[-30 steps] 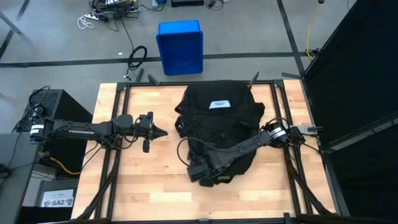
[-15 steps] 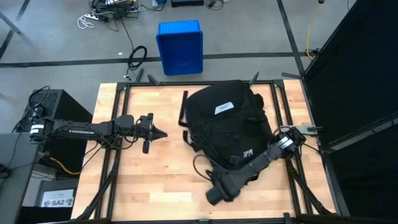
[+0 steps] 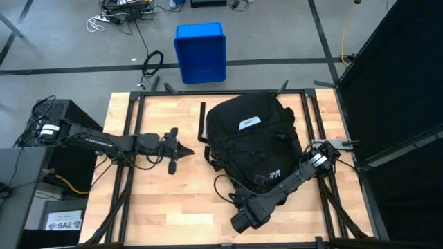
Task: Unpack backpack
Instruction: Open the black backpack
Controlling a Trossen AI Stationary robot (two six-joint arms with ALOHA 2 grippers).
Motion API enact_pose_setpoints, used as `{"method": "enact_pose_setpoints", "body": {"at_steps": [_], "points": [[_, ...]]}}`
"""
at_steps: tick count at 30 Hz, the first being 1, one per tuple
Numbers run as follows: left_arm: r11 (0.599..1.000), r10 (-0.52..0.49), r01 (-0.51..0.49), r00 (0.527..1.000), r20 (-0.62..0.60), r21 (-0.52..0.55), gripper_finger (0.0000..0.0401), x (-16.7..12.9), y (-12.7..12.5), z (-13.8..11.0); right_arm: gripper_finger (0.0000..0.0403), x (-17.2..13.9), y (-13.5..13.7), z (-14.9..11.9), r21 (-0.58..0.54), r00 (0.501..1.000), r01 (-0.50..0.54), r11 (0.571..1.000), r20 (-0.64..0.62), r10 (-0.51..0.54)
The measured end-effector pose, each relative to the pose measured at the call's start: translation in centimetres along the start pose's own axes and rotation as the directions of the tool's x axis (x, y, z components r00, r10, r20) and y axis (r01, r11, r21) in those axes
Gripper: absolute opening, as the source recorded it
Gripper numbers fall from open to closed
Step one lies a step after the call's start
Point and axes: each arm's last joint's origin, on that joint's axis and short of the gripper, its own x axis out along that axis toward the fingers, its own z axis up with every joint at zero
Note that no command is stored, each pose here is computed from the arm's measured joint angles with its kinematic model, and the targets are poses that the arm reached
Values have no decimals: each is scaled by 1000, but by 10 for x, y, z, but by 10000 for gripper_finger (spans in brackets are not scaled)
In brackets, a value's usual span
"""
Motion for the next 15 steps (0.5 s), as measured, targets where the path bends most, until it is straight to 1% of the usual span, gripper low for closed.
{"method": "enact_pose_setpoints", "body": {"at_steps": [3,6,8,12,13,15], "points": [[996,59,-52,995,-84,76,0,18,-6,9,61,1,-2,3,9,1000,0,1000,2,0],[984,37,-9,987,-154,178,5,36,-16,10,72,1,-3,4,13,1000,0,1000,2,0],[973,16,27,983,-184,229,18,46,-25,9,76,1,-2,5,14,1000,-4,1000,8,4],[942,-13,85,976,-216,326,70,61,-40,7,80,1,-2,5,17,1000,-9,1000,15,9],[937,-2,81,975,-224,341,86,63,-43,6,79,1,-1,5,17,1000,-11,1000,19,11],[933,43,37,976,-214,358,122,70,-45,9,75,1,0,4,15,1000,-15,1000,28,14]]}}
